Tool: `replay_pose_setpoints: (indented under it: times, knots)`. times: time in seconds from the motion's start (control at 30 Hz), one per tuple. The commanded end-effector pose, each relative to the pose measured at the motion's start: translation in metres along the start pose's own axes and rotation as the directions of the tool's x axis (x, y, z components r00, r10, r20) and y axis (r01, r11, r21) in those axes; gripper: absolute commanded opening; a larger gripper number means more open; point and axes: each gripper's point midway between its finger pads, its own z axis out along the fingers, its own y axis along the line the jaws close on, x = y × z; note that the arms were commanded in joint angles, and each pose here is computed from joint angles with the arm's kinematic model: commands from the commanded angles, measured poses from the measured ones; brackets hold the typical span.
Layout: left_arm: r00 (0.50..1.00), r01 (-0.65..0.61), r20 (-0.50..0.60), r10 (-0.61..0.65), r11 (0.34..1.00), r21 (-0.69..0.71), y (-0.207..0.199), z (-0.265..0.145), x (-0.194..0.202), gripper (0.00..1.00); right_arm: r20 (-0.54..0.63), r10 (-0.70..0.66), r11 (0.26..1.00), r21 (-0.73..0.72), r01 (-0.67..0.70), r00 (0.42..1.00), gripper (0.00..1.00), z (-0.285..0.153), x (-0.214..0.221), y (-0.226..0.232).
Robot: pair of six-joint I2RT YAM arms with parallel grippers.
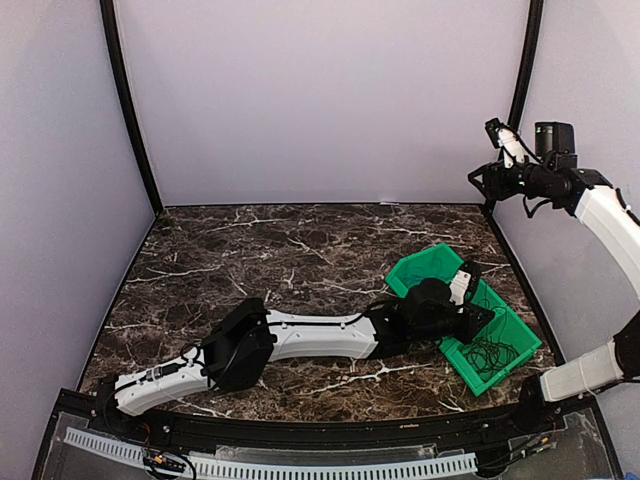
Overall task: Untangle the cables
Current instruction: Place the untangled cable in the bin, then reset both arms
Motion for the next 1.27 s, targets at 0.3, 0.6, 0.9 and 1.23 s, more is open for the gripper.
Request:
replay_pose_setpoints:
  times: [0.3, 0.6, 0.9, 1.23]
  knots:
    - [0.989, -0.147, -0.023, 0.147, 0.989, -0.018, -0.024, -0.02, -0.037, 0.45, 0.028, -0.051, 0.999, -0.002, 0.051, 0.998, 0.64, -0.019, -0.006, 0.005]
    - [0.947, -0.252, -0.207, 0.245, 0.968, -0.005, -0.034, -0.067, -0.046, 0.56, 0.017, -0.074, 0.997, 0.003, 0.074, 0.997, 0.65, -0.027, 0.0, 0.007]
    - [0.879, -0.417, -0.404, 0.254, 0.82, -0.392, 0.039, -0.178, -0.075, 0.62, 0.206, -0.02, 1.0, 0.013, 0.018, 0.978, 0.98, -0.056, -0.023, 0.016]
    - [0.965, -0.263, -0.213, 0.154, 0.607, -0.75, 0.132, -0.389, -0.154, 0.75, 0.243, 0.057, 0.995, 0.069, -0.076, 0.968, 0.99, -0.062, -0.021, 0.006]
